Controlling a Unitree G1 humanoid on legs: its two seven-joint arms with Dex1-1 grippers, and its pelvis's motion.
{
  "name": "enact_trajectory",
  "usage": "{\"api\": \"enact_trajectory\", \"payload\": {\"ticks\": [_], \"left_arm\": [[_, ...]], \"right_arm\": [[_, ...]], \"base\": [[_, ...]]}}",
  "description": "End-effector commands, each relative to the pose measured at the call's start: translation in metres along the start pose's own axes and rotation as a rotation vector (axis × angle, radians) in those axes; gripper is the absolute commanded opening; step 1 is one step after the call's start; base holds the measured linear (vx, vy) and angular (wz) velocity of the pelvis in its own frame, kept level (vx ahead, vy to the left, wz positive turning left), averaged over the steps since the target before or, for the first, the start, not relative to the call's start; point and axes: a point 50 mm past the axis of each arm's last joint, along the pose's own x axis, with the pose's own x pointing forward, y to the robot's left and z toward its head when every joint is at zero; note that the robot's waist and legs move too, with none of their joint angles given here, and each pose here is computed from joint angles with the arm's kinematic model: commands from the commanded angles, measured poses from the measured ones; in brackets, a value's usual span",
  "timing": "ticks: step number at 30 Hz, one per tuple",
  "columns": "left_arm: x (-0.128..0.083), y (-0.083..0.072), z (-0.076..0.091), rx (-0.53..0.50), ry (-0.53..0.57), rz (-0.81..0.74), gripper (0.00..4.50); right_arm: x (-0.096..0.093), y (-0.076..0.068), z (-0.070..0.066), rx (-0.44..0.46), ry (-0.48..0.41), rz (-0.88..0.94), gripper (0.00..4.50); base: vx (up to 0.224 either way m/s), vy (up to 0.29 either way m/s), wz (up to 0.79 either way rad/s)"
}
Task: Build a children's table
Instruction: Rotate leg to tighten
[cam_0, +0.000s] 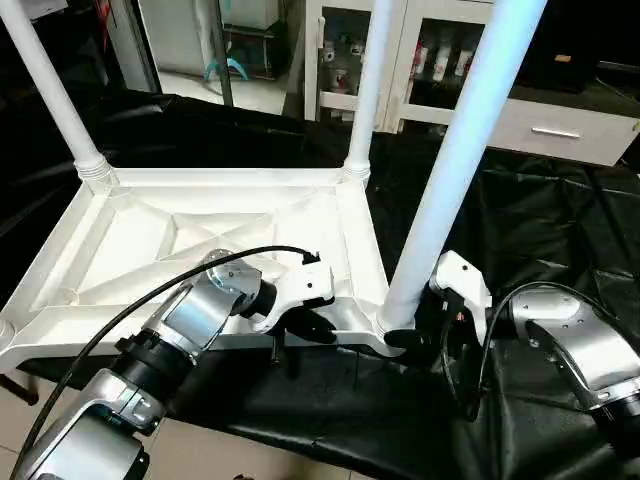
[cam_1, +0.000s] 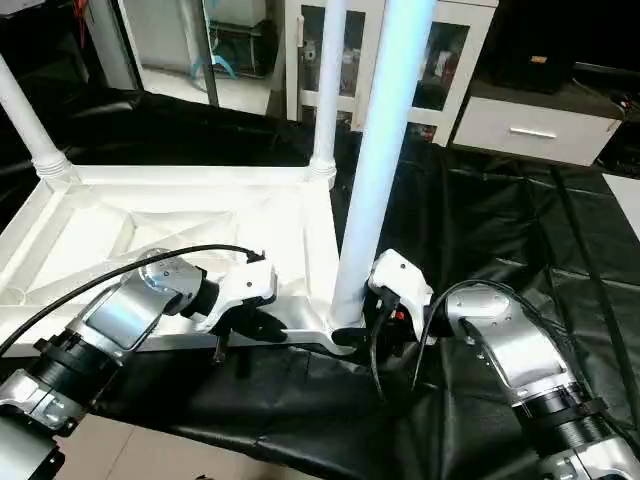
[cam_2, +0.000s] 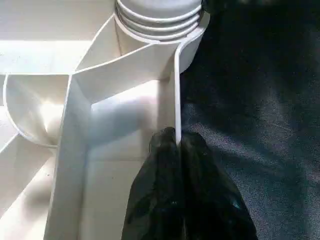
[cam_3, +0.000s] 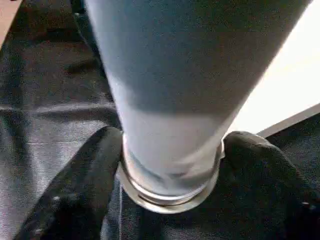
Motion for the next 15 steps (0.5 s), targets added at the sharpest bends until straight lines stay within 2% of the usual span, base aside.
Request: {"api": "enact_trajectory", "payload": {"ticks": [1,5,11,15], "left_arm": [[0.021,-0.0174,-0.0153,-0.038,0.072,-0.124,0.0],[0.0202,-0.0172,-0.0156,-0.04,0.072,-0.12,0.0],[0.0202,-0.0177,-0.0162,-0.055,0.069,-0.118,0.0],[0.0198,-0.0165,-0.0159,-0.068,0.066,-0.096,0.0]], "right_arm": [[0.003,-0.0006,0.0038,-0.027,0.007,0.014,3.1],[0.0033,-0.002,0.0033,-0.031,0.017,0.022,2.77],[0.0061,-0.0032,0.0031,-0.033,0.029,0.045,2.72],[0.0091,-0.0053,0.0039,-0.022,0.005,0.004,2.72]], "base": [[0.0,0.0,0.0],[0.0,0.0,0.0],[0.0,0.0,0.0],[0.0,0.0,0.0]]}}
